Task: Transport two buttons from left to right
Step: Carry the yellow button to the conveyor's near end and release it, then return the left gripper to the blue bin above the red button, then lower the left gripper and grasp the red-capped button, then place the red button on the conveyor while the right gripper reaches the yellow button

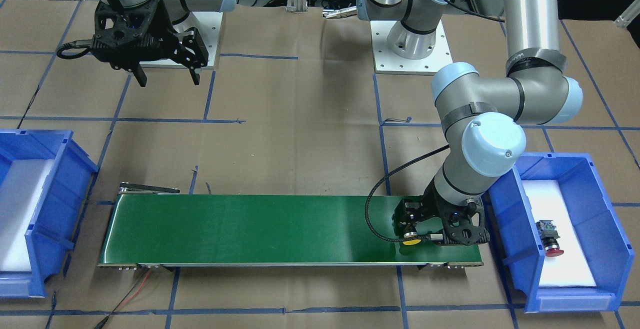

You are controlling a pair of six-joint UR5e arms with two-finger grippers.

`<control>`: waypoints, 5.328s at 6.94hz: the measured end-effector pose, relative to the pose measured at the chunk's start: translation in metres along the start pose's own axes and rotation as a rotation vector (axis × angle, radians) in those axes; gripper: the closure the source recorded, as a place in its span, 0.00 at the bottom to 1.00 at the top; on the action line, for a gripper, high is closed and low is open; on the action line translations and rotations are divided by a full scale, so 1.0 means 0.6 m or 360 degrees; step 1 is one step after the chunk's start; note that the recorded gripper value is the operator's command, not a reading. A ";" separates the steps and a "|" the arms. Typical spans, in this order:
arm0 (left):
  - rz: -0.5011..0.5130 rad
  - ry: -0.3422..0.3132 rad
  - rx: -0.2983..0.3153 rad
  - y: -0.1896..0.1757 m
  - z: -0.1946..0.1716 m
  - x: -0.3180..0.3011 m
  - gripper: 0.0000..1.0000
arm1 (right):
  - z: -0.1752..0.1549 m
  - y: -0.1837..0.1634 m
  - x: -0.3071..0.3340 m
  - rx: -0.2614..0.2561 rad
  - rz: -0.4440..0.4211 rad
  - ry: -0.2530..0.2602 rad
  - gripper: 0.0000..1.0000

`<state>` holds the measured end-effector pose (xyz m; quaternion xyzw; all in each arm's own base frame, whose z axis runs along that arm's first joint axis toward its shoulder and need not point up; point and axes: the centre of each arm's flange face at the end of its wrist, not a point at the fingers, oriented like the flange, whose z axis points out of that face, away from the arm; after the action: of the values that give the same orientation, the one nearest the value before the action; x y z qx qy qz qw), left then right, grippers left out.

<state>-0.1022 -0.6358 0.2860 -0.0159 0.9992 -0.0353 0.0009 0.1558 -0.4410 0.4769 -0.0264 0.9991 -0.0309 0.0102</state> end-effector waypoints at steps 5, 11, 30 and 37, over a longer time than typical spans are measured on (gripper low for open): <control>0.0026 0.0002 -0.0093 0.054 -0.238 -0.008 0.00 | -0.001 0.000 0.000 0.0003 -0.0002 0.0000 0.00; 0.0073 0.0009 -0.0107 0.027 -0.234 -0.310 0.00 | 0.000 0.000 0.000 0.0002 -0.0004 -0.0001 0.00; 0.0176 -0.0088 0.0065 -0.019 0.060 -0.520 0.92 | 0.053 -0.068 0.003 0.0033 0.0010 -0.0022 0.00; 0.0113 -0.0051 -0.0063 -0.008 -0.173 -0.371 0.92 | 0.072 -0.074 0.003 -0.0001 -0.0006 -0.0023 0.00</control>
<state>0.1204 -0.6260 0.3899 0.0189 0.9995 -0.0151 0.0177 0.1572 -0.4879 0.4365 -0.0285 0.9990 -0.0304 0.0172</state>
